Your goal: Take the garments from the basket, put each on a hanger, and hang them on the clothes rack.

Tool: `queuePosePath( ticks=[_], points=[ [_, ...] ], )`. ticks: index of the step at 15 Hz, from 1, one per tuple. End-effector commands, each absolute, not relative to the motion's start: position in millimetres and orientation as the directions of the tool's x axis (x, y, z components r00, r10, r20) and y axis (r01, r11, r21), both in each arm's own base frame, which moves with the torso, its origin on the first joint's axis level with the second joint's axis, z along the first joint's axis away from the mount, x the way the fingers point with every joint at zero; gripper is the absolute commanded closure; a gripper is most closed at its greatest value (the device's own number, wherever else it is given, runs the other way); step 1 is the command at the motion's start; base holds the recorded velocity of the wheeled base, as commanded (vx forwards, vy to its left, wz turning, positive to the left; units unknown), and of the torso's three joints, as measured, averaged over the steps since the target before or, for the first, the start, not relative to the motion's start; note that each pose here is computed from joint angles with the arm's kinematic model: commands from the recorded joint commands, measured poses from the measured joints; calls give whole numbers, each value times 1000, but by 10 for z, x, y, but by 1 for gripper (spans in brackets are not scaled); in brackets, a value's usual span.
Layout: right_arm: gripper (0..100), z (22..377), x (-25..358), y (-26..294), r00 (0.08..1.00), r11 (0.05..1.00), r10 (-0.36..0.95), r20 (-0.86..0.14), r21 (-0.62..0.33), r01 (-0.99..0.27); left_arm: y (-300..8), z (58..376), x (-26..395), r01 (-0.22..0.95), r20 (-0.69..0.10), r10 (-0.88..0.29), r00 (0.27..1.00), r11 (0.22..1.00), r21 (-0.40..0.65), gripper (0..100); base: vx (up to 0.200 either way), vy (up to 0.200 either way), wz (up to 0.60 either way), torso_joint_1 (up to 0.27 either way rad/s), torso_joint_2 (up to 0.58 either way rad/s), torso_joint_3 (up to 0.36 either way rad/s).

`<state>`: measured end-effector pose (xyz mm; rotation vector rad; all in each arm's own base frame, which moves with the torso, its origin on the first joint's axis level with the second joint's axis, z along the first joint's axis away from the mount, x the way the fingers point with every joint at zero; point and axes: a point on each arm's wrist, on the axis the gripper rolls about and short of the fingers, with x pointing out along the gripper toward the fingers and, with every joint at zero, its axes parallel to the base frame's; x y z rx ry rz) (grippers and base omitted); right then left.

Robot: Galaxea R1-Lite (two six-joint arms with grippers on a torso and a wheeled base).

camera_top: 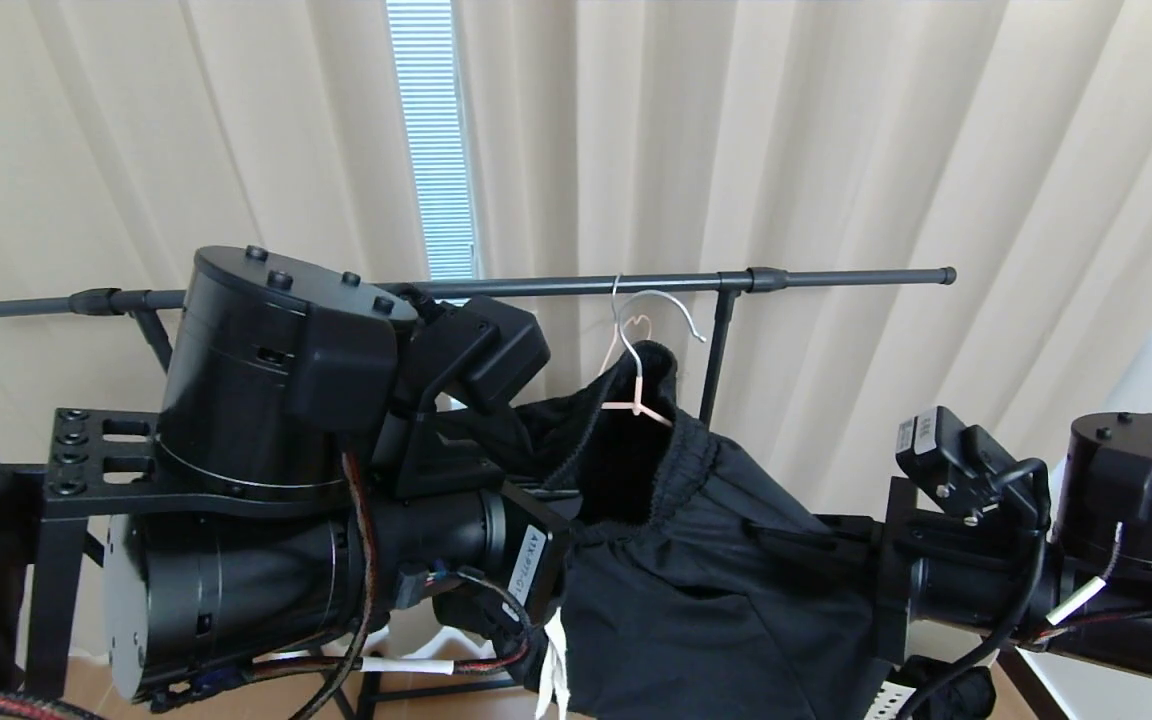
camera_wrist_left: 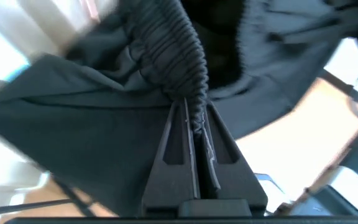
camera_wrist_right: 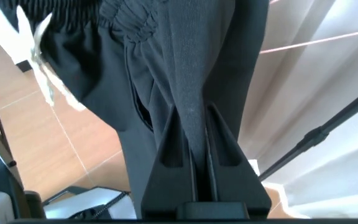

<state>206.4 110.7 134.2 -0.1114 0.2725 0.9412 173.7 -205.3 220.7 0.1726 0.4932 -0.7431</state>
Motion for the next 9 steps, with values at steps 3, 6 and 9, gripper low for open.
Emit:
queuePosePath(
  ticks=[3,6,9],
  points=[
    [100,1309,2030,1091,565,585,785,-253,7,-811,-2103,2181,1710,690,-496,-616,612,723,-45,100,0,0,0,0,0,0],
    [100,1346,1995,1074,574,585,792,-209,-15,-811,-2088,2108,1775,671,-514,-591,622,740,-39,100,0,0,0,0,0,0],
    [100,1347,1966,1084,570,576,800,-187,-28,-817,-2139,2055,1880,659,-505,-584,635,751,-40,100,0,0,0,0,0,0]
  ],
)
